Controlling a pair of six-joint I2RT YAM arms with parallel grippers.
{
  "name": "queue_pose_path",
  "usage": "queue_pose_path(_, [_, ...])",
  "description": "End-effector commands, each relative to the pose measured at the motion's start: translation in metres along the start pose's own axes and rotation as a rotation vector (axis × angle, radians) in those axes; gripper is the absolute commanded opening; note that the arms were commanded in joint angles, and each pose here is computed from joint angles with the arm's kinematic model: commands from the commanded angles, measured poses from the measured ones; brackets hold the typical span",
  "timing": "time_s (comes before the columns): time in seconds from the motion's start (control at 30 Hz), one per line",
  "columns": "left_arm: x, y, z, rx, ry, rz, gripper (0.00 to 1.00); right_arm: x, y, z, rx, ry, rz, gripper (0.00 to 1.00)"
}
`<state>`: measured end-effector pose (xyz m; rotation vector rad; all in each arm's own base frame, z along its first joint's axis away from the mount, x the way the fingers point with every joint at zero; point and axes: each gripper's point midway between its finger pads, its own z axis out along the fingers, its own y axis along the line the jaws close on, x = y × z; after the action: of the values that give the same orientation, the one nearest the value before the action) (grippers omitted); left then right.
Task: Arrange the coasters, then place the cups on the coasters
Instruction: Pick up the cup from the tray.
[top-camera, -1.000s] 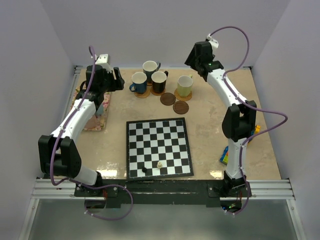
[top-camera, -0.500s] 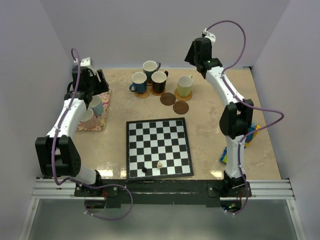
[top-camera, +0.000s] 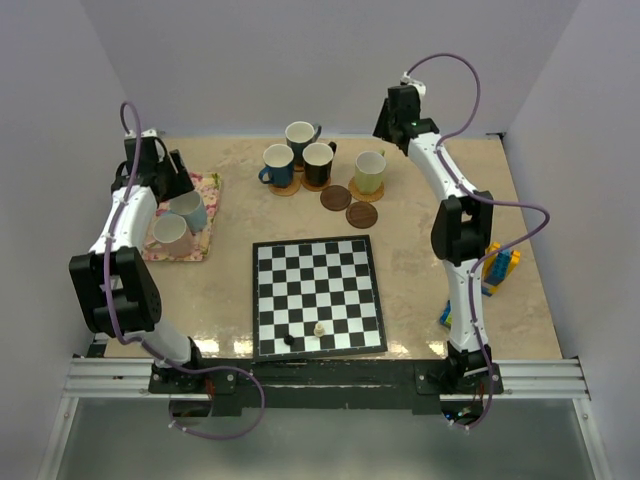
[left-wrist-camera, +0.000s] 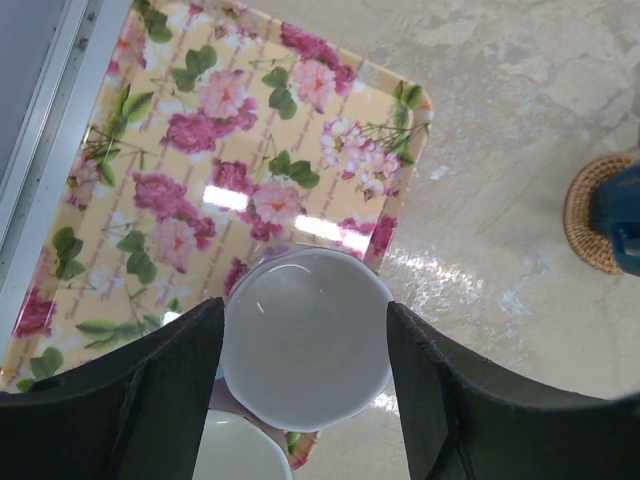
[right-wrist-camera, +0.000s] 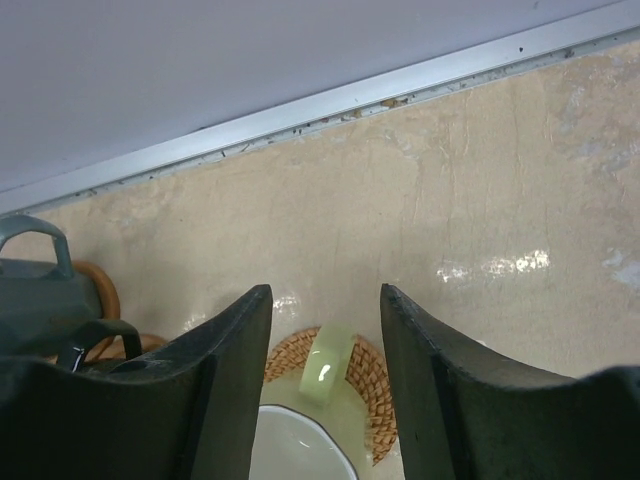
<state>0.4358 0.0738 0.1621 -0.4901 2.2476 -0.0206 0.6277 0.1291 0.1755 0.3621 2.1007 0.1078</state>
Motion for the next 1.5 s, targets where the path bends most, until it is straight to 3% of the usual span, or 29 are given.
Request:
queue_pose_path(0.0, [-0.003,0.011,0.004,-0.037,0.028,0.018,0.7,-0.018,0.007,-0.007,-0.032,-0.034,-0.02,0.51])
queue_pose_path(0.33, [0.02,0.03,0.012,-0.122,0.108,0.046,0.68,0.006,-0.007,-0.001,0.016,0.029,-0.079,0.49])
queue_pose_path(0.73, [0.026,0.029,0.026,-0.109,0.129,0.062,0.48,0.031,-0.012,0.011,0.017,0.094,-0.122,0.5])
queue_pose_path(1.27, [0.032,0.03,0.033,-0.103,0.148,0.091,0.34,0.045,-0.017,0.013,0.024,0.131,-0.133,0.48])
queue_pose_path(1.47, [0.032,0.03,0.035,-0.1,0.146,0.091,0.33,0.044,-0.018,0.011,0.035,0.128,-0.126,0.48])
